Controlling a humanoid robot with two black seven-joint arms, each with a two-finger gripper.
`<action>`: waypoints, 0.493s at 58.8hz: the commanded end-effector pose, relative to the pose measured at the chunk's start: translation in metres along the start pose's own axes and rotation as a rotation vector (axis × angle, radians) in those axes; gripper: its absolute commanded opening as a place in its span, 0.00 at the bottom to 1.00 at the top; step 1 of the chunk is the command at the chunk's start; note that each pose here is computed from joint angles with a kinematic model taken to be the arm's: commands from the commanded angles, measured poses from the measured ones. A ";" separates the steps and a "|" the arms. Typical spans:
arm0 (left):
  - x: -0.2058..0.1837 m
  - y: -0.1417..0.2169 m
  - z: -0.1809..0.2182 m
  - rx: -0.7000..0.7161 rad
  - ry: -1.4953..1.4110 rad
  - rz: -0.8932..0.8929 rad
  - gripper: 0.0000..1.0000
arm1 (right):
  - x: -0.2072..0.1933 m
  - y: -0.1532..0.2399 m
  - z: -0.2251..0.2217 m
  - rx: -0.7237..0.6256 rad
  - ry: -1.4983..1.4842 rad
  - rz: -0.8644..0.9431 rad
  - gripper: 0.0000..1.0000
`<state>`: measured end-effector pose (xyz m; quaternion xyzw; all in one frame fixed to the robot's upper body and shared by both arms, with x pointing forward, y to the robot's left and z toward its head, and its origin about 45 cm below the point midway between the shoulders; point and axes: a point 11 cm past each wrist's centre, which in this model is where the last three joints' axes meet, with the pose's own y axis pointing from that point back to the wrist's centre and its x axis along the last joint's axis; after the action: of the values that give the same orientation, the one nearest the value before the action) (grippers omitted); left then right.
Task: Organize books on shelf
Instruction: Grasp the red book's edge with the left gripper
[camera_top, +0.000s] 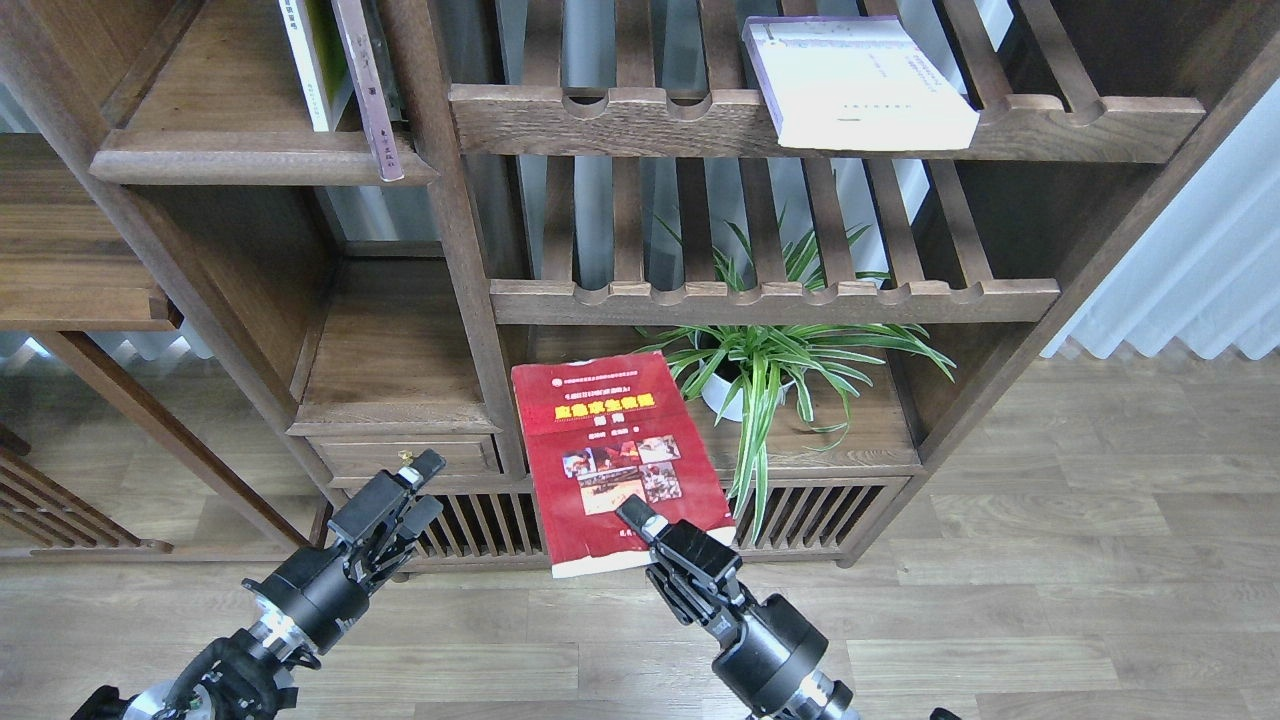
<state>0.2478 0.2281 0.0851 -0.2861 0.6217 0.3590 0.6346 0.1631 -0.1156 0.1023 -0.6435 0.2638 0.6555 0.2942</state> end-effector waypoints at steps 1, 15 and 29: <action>-0.009 -0.005 0.001 -0.010 0.036 -0.042 1.00 | 0.002 0.001 0.005 -0.018 -0.009 0.005 0.10; -0.007 -0.008 -0.016 0.037 0.054 -0.038 1.00 | 0.003 0.001 0.016 -0.076 -0.013 0.008 0.10; -0.010 -0.013 -0.026 0.068 0.058 -0.047 1.00 | 0.000 -0.007 0.029 -0.140 -0.011 -0.006 0.10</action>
<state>0.2428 0.2022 0.0896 -0.2897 0.6446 0.3205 0.6307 0.1484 -0.0961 0.1014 -0.6539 0.2252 0.6742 0.2590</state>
